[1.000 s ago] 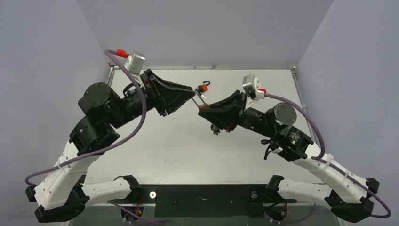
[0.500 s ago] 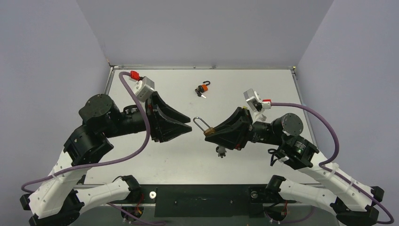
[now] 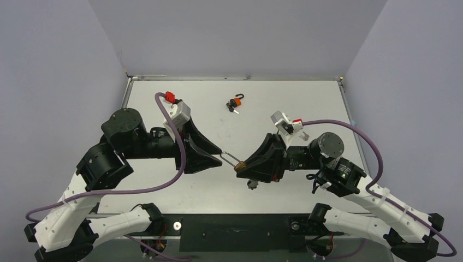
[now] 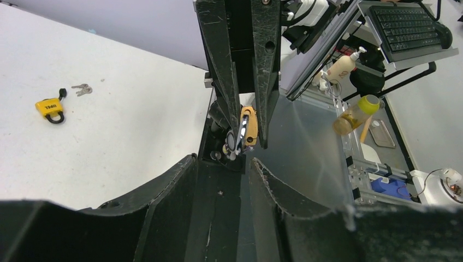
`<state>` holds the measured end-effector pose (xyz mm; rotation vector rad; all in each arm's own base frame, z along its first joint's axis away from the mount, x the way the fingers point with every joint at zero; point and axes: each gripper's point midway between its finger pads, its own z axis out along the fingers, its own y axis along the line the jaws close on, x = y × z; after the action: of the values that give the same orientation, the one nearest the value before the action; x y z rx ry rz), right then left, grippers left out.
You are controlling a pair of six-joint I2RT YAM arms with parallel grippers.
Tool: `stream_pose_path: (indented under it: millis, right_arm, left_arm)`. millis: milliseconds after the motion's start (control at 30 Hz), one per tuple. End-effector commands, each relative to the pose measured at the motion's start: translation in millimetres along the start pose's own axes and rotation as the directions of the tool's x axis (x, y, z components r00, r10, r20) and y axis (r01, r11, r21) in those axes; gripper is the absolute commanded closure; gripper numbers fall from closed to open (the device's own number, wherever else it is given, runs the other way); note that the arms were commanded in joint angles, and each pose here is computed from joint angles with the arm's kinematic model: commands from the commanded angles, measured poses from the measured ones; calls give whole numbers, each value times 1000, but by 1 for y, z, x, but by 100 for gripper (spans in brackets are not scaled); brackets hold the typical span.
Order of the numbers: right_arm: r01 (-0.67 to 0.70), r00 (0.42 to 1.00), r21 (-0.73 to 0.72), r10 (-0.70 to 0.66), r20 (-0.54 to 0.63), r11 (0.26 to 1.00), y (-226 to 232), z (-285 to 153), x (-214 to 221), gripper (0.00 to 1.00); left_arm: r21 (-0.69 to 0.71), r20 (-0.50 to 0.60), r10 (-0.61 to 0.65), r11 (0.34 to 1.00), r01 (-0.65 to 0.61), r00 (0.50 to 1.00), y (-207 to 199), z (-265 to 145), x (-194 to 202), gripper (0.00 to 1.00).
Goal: Lock with the key
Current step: Lock the lock.
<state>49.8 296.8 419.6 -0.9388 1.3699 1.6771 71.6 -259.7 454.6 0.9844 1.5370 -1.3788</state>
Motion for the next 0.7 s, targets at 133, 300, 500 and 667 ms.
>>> stream_pose_path:
  millis: [133, 300, 500, 667]
  right_arm:
    - [0, 1000, -24, -1, -7, 1000, 3, 3, 4, 100]
    - [8, 1000, -1, -8, -15, 1000, -3, 3, 7, 100]
    - [1, 1000, 18, 0, -28, 1000, -6, 0, 12, 100]
    - [5, 1000, 21, -4, -28, 1000, -5, -1, 11, 100]
  left_arm:
    - [19, 23, 63, 998, -63, 998, -7, -2, -14, 63]
    - [24, 24, 65, 998, -66, 998, -8, -2, -16, 63]
    - [25, 10, 56, 998, -56, 998, -6, 0, -14, 70]
    - [29, -6, 50, 998, -50, 999, -6, 2, -10, 80]
